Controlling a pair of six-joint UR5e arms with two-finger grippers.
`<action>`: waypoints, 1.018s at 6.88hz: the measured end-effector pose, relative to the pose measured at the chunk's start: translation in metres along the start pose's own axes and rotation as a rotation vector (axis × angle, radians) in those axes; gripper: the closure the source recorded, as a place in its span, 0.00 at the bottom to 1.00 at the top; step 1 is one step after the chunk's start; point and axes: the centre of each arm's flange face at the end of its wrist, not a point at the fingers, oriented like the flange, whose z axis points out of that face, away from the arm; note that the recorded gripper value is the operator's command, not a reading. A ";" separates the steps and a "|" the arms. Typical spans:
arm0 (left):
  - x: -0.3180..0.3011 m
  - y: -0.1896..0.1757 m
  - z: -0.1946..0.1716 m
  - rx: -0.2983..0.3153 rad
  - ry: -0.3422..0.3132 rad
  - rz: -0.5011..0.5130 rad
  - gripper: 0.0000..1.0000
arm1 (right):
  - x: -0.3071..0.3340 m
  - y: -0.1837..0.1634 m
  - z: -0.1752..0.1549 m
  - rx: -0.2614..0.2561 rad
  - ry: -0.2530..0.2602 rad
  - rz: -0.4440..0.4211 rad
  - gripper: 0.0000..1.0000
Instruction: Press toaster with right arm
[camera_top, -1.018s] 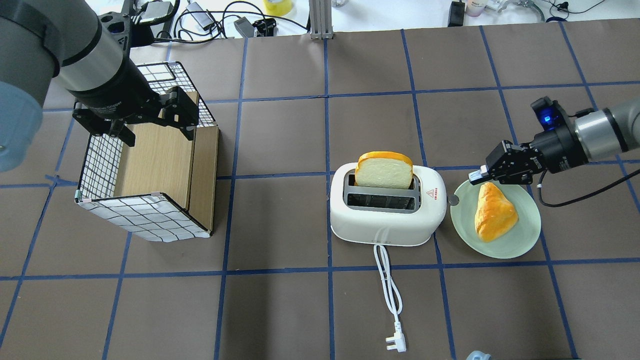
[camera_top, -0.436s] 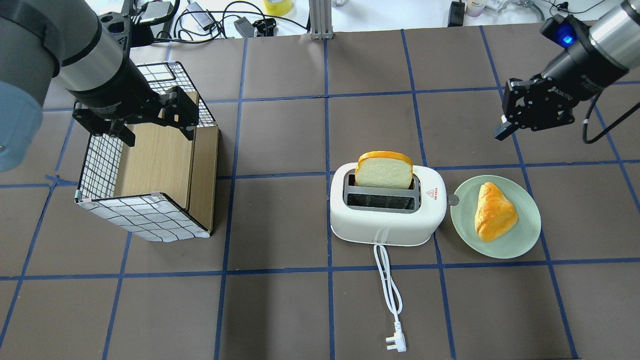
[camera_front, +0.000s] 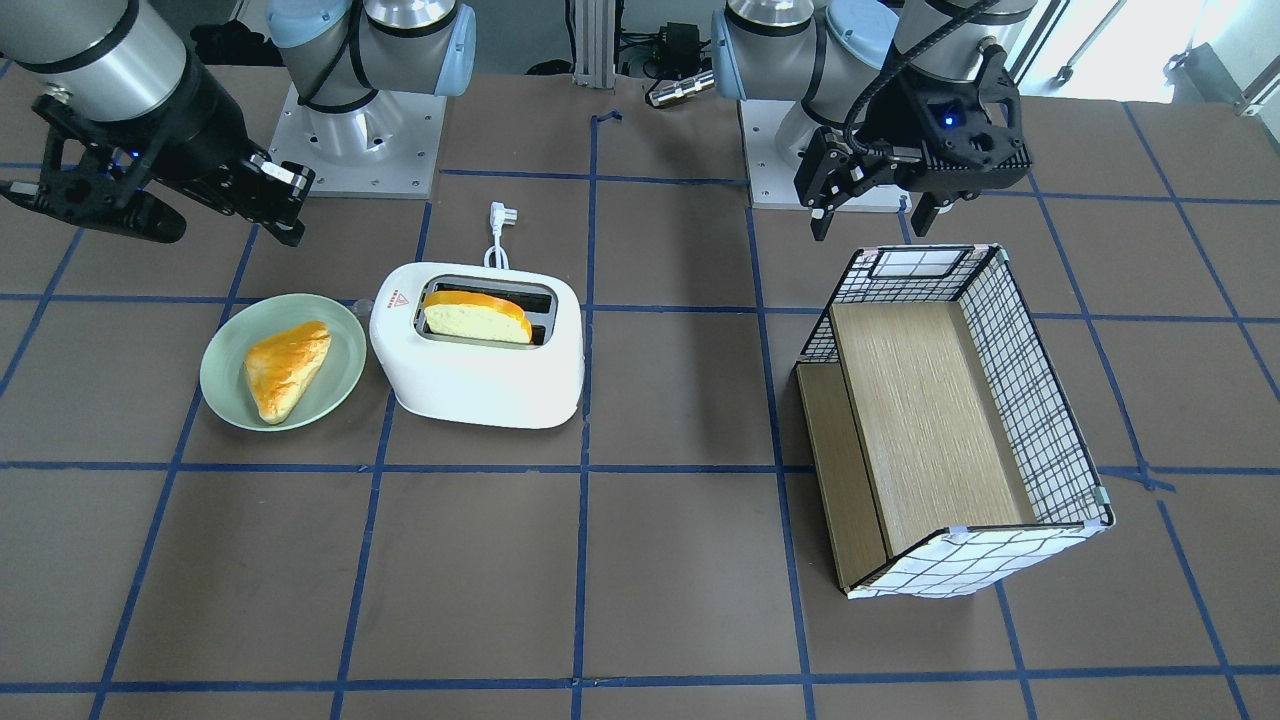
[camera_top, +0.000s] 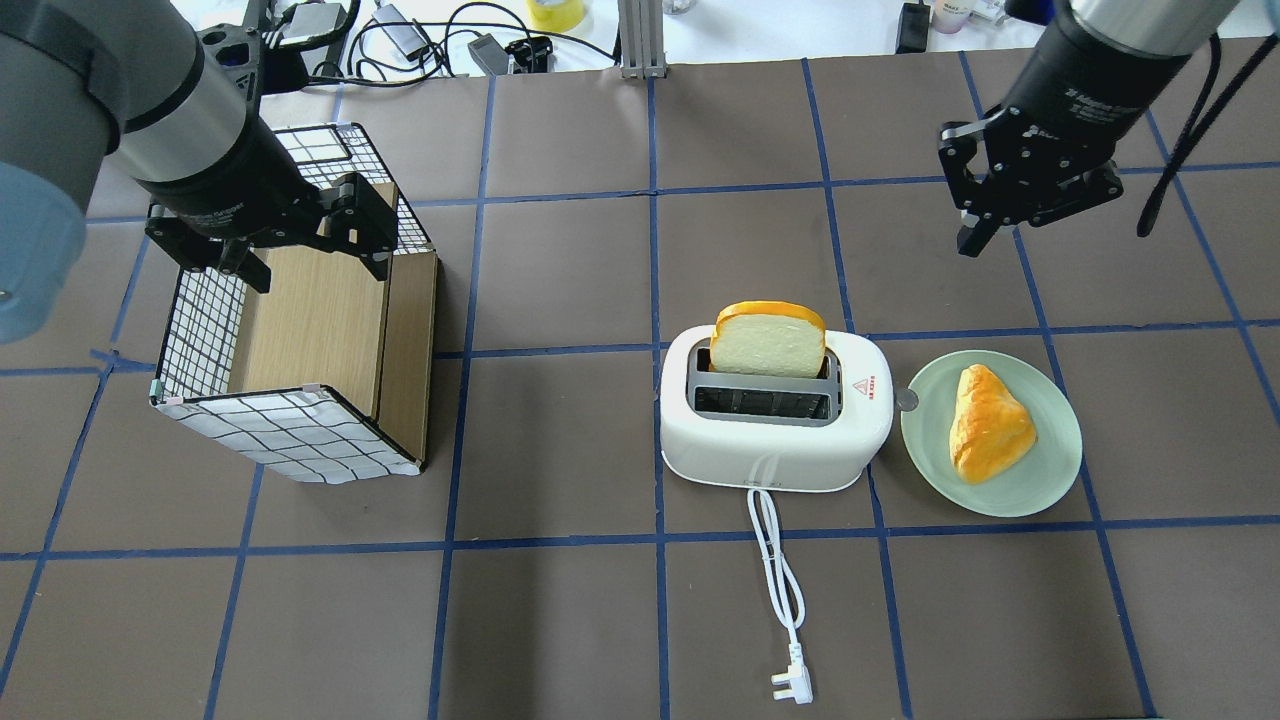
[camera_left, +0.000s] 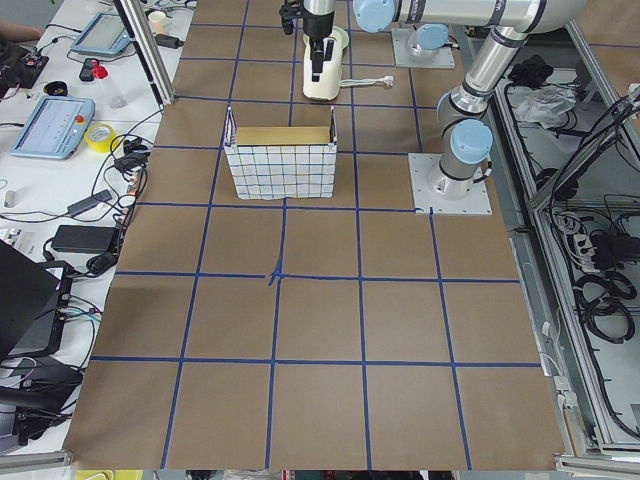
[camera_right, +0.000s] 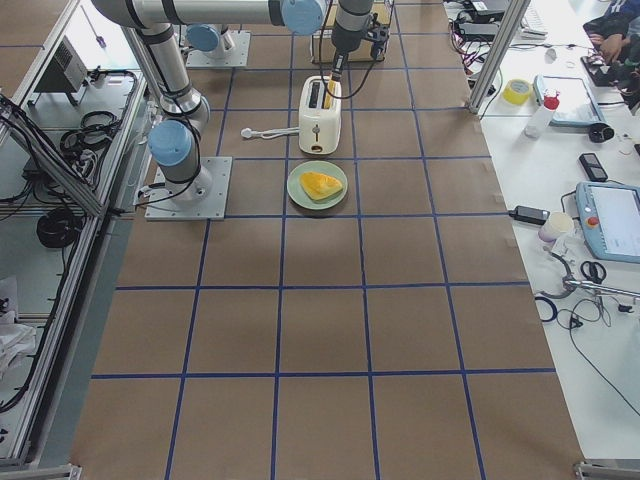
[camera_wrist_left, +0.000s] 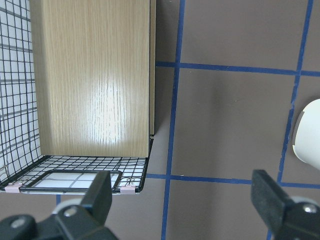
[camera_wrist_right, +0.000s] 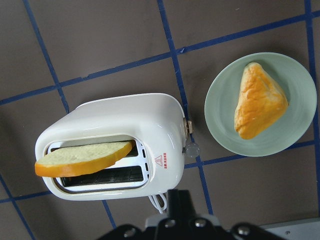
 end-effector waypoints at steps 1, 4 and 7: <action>0.000 0.000 0.000 0.000 0.000 0.000 0.00 | -0.009 0.002 0.001 0.024 0.033 0.007 0.50; 0.000 0.000 0.000 0.000 0.000 0.000 0.00 | -0.012 -0.009 -0.002 0.132 0.075 -0.006 0.00; 0.000 0.000 0.000 0.000 0.000 0.000 0.00 | -0.014 -0.021 -0.006 0.210 0.083 -0.052 0.00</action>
